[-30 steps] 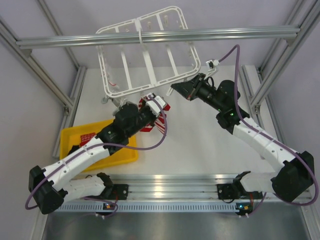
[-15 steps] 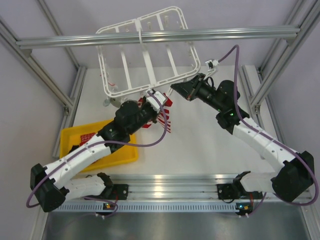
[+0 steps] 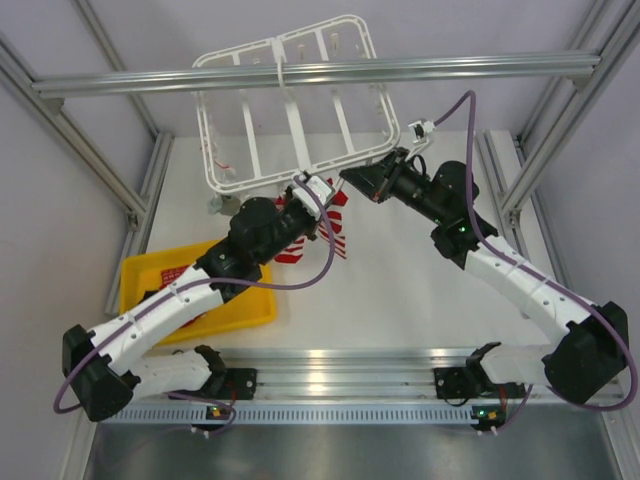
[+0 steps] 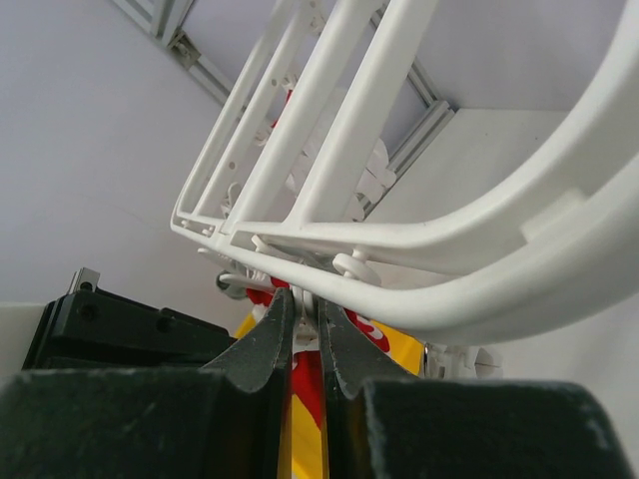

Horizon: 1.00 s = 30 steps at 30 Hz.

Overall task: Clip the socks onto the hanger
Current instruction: Clamp the sock onto the hanger.

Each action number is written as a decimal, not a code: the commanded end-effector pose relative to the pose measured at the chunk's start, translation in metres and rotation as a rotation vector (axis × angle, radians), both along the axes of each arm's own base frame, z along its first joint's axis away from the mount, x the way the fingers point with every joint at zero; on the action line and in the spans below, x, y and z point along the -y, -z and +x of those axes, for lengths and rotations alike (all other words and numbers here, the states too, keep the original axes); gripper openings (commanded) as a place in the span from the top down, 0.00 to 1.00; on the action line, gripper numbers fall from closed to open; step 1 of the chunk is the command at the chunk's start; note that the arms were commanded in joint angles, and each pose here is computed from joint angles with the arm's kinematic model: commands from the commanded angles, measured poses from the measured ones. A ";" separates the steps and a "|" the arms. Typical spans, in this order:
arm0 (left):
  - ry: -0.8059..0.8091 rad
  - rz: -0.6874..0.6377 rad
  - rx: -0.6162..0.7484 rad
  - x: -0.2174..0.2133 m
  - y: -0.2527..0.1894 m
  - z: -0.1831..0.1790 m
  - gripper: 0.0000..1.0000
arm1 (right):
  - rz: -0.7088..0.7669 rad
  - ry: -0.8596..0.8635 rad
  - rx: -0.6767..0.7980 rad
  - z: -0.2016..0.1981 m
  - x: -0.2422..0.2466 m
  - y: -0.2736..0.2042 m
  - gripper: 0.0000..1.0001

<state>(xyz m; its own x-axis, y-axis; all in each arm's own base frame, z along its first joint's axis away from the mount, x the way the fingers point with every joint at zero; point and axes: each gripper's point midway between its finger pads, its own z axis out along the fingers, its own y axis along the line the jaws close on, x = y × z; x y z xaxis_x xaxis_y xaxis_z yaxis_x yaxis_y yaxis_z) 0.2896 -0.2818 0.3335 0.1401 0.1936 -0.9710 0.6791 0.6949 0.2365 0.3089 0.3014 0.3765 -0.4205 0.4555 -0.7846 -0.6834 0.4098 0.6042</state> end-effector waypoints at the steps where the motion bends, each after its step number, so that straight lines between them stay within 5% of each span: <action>1: -0.006 -0.100 0.094 0.003 -0.047 0.004 1.00 | 0.009 -0.017 0.046 -0.004 -0.004 -0.012 1.00; 10: -0.013 -0.118 0.131 0.004 -0.061 0.007 1.00 | 0.015 -0.035 0.048 -0.004 -0.008 -0.014 0.99; 14: -0.012 -0.116 0.137 0.006 -0.062 0.008 1.00 | 0.030 -0.041 0.057 -0.003 -0.010 -0.021 0.78; 18: -0.015 -0.108 0.151 0.005 -0.063 0.009 1.00 | 0.048 -0.062 0.073 -0.005 -0.012 -0.028 0.69; 30: -0.048 -0.128 0.190 0.004 -0.078 0.016 1.00 | 0.069 -0.086 0.079 -0.006 -0.016 -0.038 0.53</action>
